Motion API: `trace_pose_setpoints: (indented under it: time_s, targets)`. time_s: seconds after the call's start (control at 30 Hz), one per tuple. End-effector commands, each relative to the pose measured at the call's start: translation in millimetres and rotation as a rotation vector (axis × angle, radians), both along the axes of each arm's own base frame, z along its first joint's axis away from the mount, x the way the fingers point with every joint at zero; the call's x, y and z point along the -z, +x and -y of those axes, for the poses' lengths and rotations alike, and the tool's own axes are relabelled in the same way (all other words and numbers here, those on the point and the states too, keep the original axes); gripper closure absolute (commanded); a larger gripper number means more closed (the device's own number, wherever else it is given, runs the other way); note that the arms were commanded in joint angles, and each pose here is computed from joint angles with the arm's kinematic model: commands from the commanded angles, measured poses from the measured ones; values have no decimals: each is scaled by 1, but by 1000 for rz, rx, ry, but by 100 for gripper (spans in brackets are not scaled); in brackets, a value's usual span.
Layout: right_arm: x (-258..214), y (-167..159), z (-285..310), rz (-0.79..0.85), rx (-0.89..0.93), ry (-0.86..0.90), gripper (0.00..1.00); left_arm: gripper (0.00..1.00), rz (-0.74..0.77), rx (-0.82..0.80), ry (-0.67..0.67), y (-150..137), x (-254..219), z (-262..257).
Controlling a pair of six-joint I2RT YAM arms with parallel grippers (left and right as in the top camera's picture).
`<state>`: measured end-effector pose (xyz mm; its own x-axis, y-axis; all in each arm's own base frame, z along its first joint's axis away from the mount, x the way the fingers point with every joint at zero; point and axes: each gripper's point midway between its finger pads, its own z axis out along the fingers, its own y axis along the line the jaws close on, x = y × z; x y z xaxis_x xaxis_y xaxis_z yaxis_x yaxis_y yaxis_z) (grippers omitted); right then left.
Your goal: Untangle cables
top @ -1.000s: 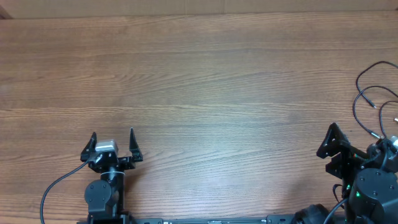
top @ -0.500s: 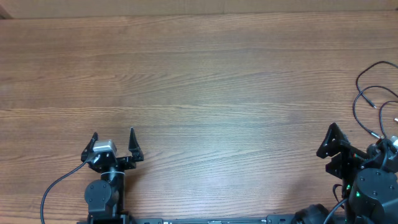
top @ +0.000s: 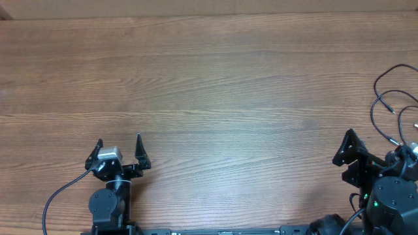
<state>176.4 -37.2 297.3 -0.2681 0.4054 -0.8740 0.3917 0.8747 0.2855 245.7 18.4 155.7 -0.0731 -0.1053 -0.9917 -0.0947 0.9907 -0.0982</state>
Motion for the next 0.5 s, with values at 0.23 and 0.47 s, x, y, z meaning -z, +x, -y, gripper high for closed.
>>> trace_pose_setpoints:
  time_s: [0.23,0.47]
  targets:
    - [-2,0,2,9,12,-2,0,0,9,0,-10,0,-1,0]
    - [5,-10,0,-5,-14,22,0,0,9,1,-10,0,-1,0]
